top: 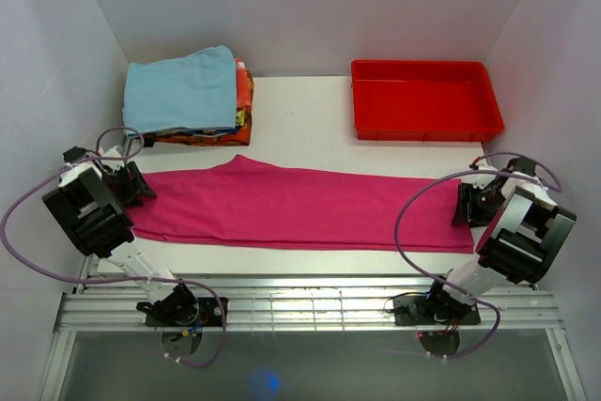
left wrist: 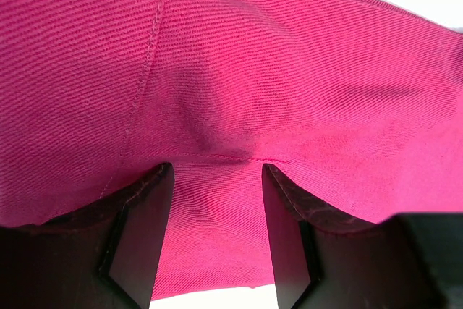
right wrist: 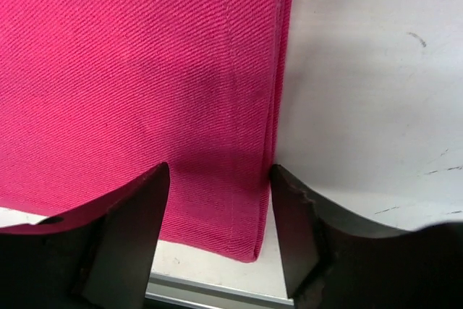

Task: Fold and stack the trousers
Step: Fold the trousers

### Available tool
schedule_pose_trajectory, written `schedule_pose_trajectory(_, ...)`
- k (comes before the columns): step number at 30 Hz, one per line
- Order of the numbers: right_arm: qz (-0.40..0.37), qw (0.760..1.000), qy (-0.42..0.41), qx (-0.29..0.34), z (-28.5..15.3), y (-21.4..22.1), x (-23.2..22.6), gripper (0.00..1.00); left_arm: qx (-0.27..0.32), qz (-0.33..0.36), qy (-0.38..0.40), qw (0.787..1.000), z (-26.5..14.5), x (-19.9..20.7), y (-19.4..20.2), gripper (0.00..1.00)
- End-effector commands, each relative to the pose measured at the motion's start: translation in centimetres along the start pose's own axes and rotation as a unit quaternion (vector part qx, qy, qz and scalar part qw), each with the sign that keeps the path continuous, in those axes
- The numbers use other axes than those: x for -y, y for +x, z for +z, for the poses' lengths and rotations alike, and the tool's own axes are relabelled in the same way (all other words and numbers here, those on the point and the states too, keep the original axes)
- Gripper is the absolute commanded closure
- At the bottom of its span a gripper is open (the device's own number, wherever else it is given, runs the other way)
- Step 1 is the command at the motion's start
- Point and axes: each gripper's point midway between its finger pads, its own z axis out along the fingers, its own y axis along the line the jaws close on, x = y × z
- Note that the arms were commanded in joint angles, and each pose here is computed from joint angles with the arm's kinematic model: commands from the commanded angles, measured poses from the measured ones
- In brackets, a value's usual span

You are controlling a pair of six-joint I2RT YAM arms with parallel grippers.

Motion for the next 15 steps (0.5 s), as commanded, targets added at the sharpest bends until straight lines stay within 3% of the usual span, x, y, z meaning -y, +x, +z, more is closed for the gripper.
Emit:
schedule_pose_trajectory(1,0.006,0.998,-0.031,-0.047,2.8,2.8,-1.0,0.44,0.001,0.009,-0.02,1.0,-0.2,-0.8,0.3,0.36)
schedule_pose_trajectory(4,0.007,0.996,-0.077,-0.041,2.7,2.0,-2.3,0.67,-0.001,0.007,-0.018,1.0,-0.1,-0.8,0.4,0.37)
schedule_pose_trajectory(5,0.007,0.995,-0.086,-0.042,2.5,1.7,-2.5,0.83,-0.002,0.006,-0.016,1.0,0.0,-0.8,0.4,0.37)
schedule_pose_trajectory(6,0.008,0.995,-0.096,-0.038,2.0,0.8,-2.6,0.91,-0.001,0.005,-0.013,1.0,-0.1,-0.6,0.4,0.37)
schedule_pose_trajectory(12,-0.024,0.996,-0.083,0.033,-2.0,-4.1,-2.2,0.92,0.02,0.031,0.061,0.997,-1.2,2.6,0.2,0.35)
schedule_pose_trajectory(15,-0.039,0.996,-0.056,0.061,-4.7,-6.2,-0.7,0.92,0.044,0.067,0.105,0.991,-3.0,5.2,-0.3,0.27)
